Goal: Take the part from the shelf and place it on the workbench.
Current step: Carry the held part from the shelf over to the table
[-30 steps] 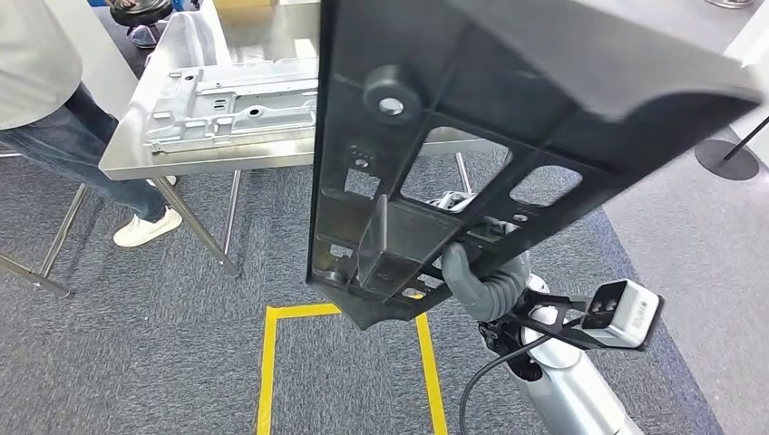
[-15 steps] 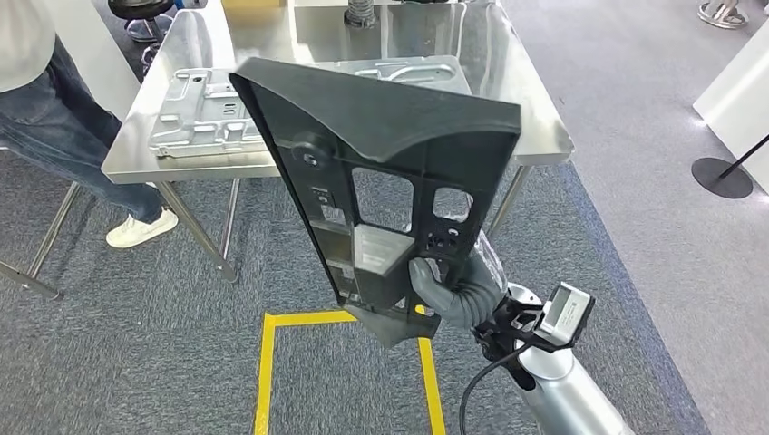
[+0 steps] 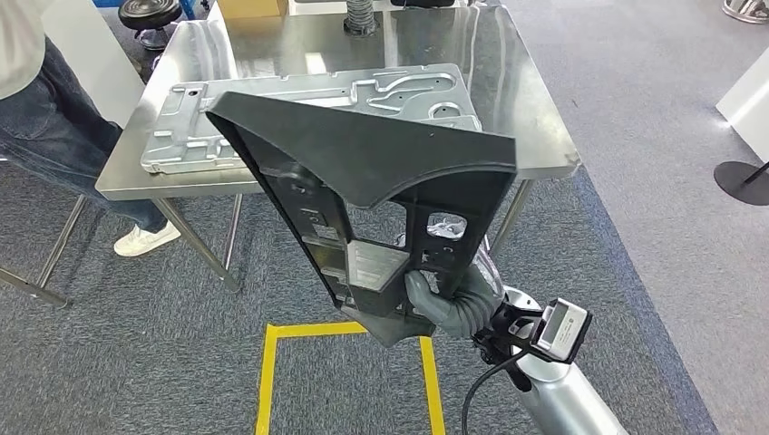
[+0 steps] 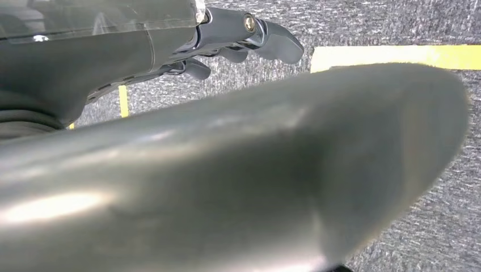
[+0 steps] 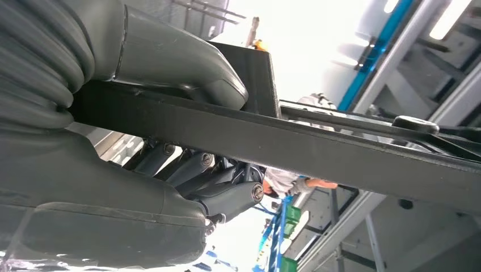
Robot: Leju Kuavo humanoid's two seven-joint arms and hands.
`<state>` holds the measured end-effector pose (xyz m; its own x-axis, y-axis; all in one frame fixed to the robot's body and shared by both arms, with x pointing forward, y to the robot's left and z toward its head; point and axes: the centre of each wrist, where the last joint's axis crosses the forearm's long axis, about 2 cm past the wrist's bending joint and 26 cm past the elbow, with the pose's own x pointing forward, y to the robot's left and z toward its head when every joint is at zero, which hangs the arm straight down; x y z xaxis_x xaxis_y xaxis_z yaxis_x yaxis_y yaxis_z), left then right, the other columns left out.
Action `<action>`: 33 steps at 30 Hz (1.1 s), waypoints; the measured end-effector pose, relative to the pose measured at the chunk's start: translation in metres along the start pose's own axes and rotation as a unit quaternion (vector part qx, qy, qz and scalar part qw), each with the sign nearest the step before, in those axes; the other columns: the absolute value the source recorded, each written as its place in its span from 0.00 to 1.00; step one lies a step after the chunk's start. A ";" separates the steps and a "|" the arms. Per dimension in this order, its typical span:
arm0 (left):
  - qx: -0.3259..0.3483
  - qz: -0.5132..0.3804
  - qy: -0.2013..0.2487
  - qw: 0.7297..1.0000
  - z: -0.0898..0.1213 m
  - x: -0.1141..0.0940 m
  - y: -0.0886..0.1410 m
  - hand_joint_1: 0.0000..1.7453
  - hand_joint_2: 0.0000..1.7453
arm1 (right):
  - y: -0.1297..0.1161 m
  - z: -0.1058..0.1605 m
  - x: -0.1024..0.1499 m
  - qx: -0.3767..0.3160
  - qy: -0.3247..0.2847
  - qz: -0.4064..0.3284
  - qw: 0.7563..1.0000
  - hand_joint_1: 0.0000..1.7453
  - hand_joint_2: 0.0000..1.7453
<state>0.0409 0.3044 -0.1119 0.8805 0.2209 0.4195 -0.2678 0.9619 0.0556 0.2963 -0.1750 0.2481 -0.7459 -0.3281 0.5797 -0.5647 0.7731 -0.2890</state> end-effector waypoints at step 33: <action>0.000 0.000 -0.001 1.000 0.001 -0.001 -0.003 0.00 0.00 | -0.007 -0.002 0.003 -0.013 -0.016 0.042 0.999 1.00 1.00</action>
<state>0.0401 0.3016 -0.1120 0.8798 0.2202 0.4213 -0.2673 0.9620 0.0553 0.2989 -0.1799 0.2531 -0.8011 -0.2779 0.5301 -0.4907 0.8120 -0.3159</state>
